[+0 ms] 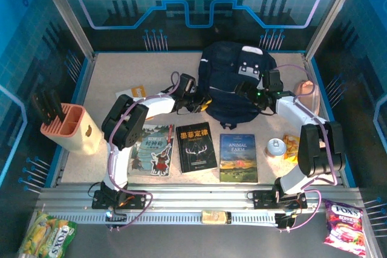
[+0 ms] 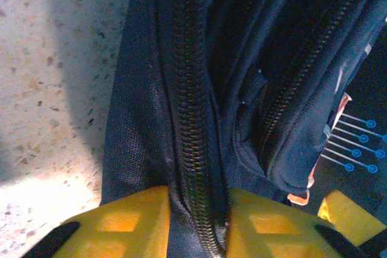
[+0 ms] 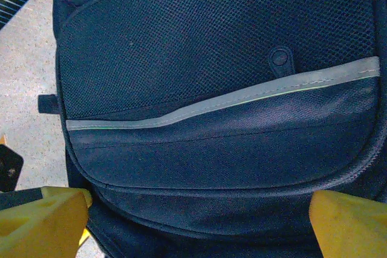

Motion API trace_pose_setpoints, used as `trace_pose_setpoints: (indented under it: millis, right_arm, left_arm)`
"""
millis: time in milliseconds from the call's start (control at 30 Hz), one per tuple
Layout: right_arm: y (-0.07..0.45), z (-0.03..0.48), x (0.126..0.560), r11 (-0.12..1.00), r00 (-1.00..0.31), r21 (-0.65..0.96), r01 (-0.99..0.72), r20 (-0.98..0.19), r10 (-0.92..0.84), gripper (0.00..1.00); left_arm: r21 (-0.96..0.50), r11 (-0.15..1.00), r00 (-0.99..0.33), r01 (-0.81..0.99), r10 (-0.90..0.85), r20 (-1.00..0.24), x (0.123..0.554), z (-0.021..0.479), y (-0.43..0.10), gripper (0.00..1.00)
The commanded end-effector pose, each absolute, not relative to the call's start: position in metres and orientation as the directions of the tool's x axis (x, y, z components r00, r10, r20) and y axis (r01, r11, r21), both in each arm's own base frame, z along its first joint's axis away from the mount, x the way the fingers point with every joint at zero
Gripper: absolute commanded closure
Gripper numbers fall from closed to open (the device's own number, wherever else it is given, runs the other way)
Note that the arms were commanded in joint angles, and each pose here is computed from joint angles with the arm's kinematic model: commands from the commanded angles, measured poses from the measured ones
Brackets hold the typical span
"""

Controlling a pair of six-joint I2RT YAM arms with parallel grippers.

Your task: Pack books, pencil case, and school supplies into a backpack

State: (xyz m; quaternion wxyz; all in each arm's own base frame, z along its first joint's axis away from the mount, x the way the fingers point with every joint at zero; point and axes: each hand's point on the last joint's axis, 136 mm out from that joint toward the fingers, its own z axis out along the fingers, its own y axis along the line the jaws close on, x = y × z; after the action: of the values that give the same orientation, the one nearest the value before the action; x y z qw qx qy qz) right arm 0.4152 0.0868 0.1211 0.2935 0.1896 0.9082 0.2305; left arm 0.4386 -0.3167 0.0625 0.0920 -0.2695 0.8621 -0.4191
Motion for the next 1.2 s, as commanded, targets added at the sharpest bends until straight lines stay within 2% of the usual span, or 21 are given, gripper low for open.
trace_pose_setpoints:
  millis: [0,100,333,467,667,800,1000,1167]
  right_arm:
    - [0.076,0.137,0.415,0.803,-0.719,0.555,0.217,-0.466,0.516,0.05]
    - [0.068,0.143,0.414,0.796,-0.701,0.561,0.227,-0.474,0.533,0.05]
    - [0.037,0.151,0.41,0.781,-0.657,0.549,0.296,-0.476,0.584,0.05]
    - [0.022,0.148,0.408,0.757,-0.642,0.557,0.342,-0.45,0.621,0.05]
    - [0.028,0.131,0.412,0.698,-0.662,0.609,0.376,-0.35,0.662,0.07]
    - [0.054,0.118,0.421,0.638,-0.703,0.684,0.354,-0.255,0.664,0.14]
    - [0.095,0.099,0.434,0.573,-0.746,0.743,0.346,-0.152,0.648,0.23]
    - [0.113,0.091,0.447,0.547,-0.766,0.768,0.333,-0.119,0.632,0.44]
  left_arm:
    - [-0.822,0.488,-0.868,-0.293,-0.497,0.015,0.445,0.099,-0.33,0.81]
    - [-0.845,0.474,-0.878,-0.247,-0.478,-0.011,0.446,0.121,-0.334,0.9]
    - [-0.871,0.481,-0.879,-0.102,-0.454,-0.147,0.441,0.187,-0.32,0.99]
    - [-0.868,0.493,-0.855,-0.055,-0.473,-0.214,0.438,0.215,-0.295,1.0]
    - [-0.832,0.548,-0.798,-0.084,-0.538,-0.273,0.447,0.221,-0.229,1.0]
    - [-0.81,0.571,-0.777,-0.134,-0.568,-0.271,0.458,0.211,-0.19,1.0]
    - [-0.776,0.604,-0.784,-0.181,-0.565,-0.256,0.467,0.189,-0.166,1.0]
    - [-0.77,0.607,-0.785,-0.195,-0.568,-0.248,0.469,0.183,-0.159,1.0]
